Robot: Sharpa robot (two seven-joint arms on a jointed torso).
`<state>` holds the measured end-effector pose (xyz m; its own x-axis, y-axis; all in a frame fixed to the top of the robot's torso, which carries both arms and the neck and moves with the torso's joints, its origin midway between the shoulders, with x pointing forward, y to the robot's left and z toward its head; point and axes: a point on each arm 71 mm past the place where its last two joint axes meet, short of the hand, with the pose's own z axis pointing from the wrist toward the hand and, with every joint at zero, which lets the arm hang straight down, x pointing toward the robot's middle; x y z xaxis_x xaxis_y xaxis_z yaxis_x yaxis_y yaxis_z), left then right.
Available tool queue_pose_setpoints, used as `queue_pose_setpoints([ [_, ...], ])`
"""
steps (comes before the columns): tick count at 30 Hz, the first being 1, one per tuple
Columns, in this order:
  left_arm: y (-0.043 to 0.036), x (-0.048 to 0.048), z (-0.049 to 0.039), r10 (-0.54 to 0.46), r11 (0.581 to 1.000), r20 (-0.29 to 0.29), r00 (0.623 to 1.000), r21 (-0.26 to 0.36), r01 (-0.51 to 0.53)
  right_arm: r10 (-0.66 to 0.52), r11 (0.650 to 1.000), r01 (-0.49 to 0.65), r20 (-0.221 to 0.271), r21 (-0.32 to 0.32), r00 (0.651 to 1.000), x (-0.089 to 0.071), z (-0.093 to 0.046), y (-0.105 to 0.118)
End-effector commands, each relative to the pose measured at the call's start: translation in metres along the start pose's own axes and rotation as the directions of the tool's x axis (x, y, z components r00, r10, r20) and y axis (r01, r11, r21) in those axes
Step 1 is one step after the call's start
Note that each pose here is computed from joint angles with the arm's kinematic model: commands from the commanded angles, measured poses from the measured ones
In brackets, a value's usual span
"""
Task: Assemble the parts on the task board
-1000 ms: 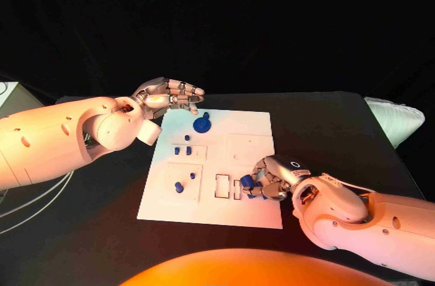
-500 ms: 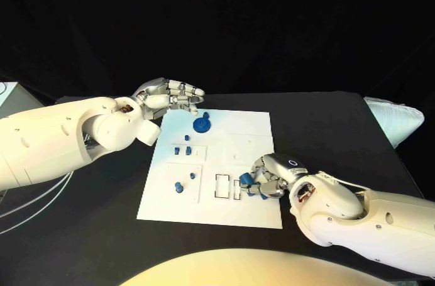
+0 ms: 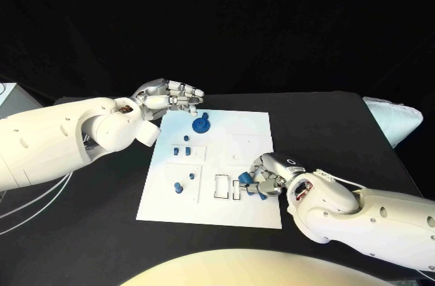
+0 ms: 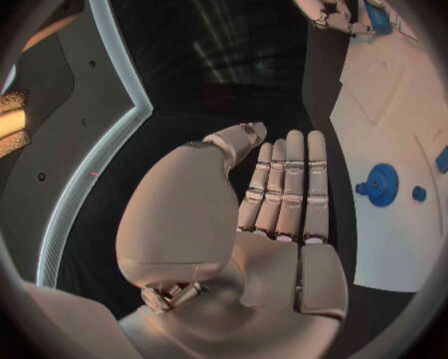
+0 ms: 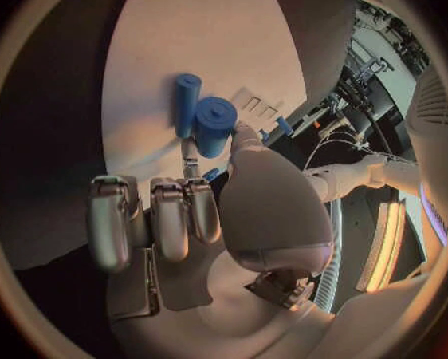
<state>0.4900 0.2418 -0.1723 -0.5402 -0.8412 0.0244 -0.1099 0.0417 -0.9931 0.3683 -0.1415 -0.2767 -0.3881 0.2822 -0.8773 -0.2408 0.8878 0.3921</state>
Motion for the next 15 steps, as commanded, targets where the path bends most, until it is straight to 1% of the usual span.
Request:
queue_pose_setpoints([
  [1, -0.0007, 0.0031, 0.0009, -0.011, 1.0, -0.024, 1.0, 0.002, 0.011, 0.026, 0.999, -0.023, -0.069, 0.046, 0.997, 0.0089, 0.0004, -0.0065],
  [4, -0.0006, 0.0031, 0.0008, -0.011, 1.0, -0.024, 1.0, 0.001, 0.011, 0.037, 0.998, -0.033, -0.076, 0.055, 0.996, 0.0095, 0.0009, -0.0075],
  [7, -0.0006, 0.0031, 0.0007, -0.011, 1.0, -0.025, 1.0, 0.001, 0.011, 0.054, 0.997, -0.051, -0.066, 0.056, 0.996, 0.0087, 0.0, -0.0069],
  [13, -0.0005, 0.0029, 0.0006, -0.011, 1.0, -0.026, 1.0, -0.001, 0.011, 0.121, 0.992, -0.121, -0.01, 0.04, 0.993, 0.0031, -0.004, -0.0029],
  [15, -0.0004, 0.0028, 0.0005, -0.011, 1.0, -0.026, 1.0, -0.001, 0.011, 0.138, 0.99, -0.138, 0.0, 0.033, 0.99, 0.0011, -0.0048, -0.0014],
])
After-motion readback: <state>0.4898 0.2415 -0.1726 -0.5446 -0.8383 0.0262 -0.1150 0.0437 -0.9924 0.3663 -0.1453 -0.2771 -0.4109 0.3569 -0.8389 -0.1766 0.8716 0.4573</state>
